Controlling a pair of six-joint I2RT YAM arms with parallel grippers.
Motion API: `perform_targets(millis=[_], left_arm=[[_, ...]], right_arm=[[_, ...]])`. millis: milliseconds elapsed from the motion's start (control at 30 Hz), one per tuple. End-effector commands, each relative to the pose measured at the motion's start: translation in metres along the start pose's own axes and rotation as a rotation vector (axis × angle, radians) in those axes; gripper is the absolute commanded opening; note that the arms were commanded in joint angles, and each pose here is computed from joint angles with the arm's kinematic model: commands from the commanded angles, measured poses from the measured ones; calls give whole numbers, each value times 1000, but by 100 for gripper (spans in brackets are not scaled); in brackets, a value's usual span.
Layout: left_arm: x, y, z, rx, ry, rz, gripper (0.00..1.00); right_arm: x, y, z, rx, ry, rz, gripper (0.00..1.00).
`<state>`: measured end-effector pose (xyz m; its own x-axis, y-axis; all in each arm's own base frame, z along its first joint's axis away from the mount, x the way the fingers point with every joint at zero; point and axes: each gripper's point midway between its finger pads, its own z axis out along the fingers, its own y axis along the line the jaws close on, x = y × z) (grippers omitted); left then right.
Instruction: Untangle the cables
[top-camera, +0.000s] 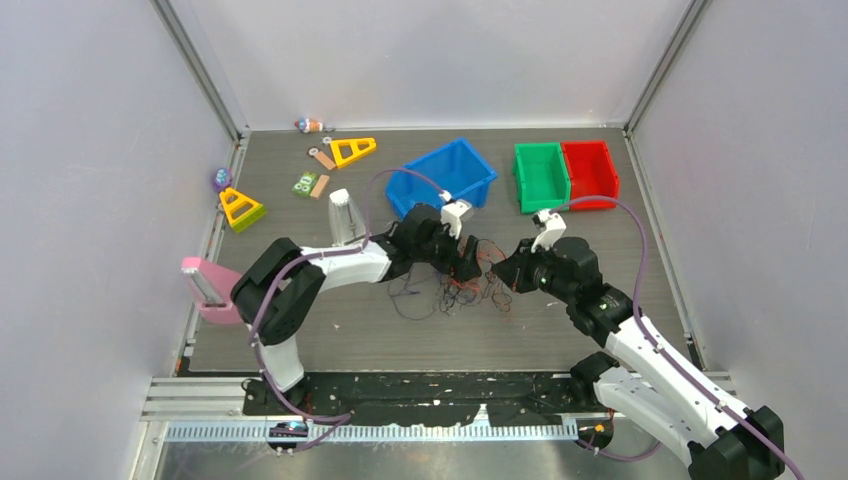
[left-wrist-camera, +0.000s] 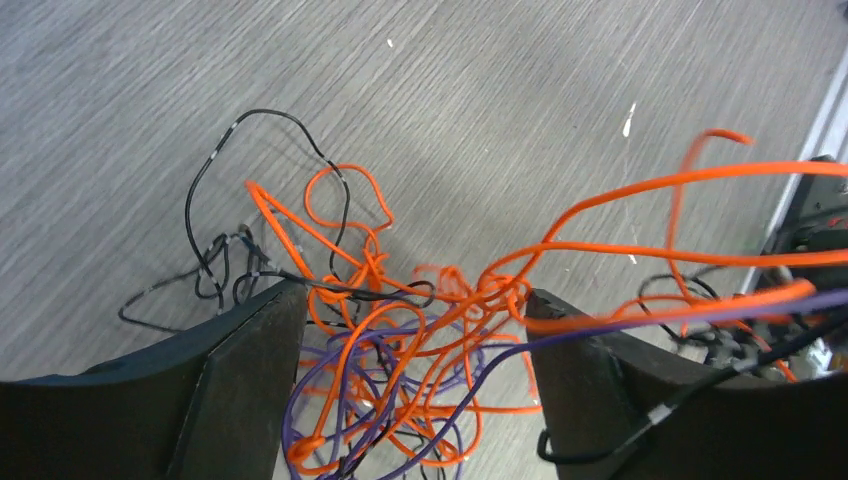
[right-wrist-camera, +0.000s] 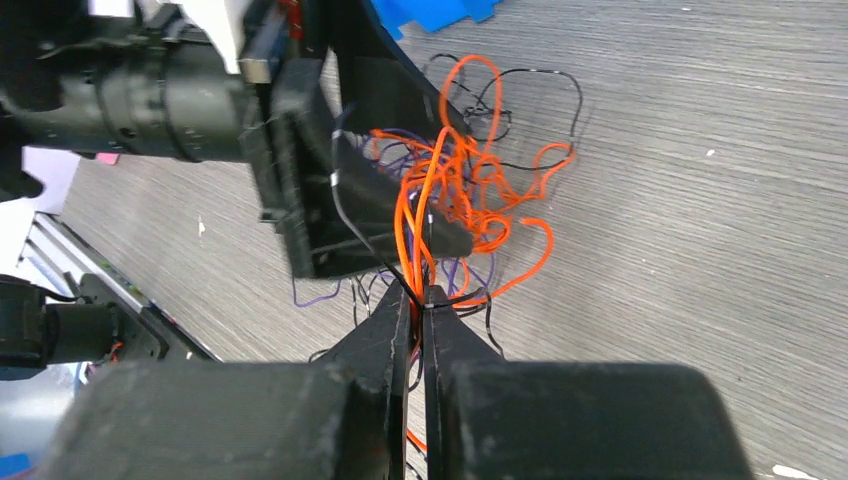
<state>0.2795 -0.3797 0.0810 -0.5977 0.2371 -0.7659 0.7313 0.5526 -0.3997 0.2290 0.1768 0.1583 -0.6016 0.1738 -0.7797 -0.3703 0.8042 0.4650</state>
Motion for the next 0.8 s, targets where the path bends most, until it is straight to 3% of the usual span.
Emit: perform_targets(millis=[0,33,67,100,267,500,633,767], left_arm=[[5,2,9,-37,100,-24,55],[7,6,9,-60,118,-27,34],[6,9,8,-79,120,-25,7],[8,13,5,-109,127,-26,0],[-10,43,-31,-298,-11,-15,0],[-31,76,-98,-484,-242,-32,0],[-36,94,-139,-626,-350,-35,0],[-28,99,-164,-695,-383,-54,0]], right_arm=[[-22,18,-4,-73,-83,39,5],[-21,15,-5,-60,-84,45,5],[-25,10,-6,-27,-107,56,5],[-21,2,-7,15,-97,67,5],[-31,-75,-39,479,-223,166,5],[-27,-140,-92,903,-369,247,5],[-25,-159,-116,1052,-440,275,5],[-23,-160,-113,1051,-416,257,6]])
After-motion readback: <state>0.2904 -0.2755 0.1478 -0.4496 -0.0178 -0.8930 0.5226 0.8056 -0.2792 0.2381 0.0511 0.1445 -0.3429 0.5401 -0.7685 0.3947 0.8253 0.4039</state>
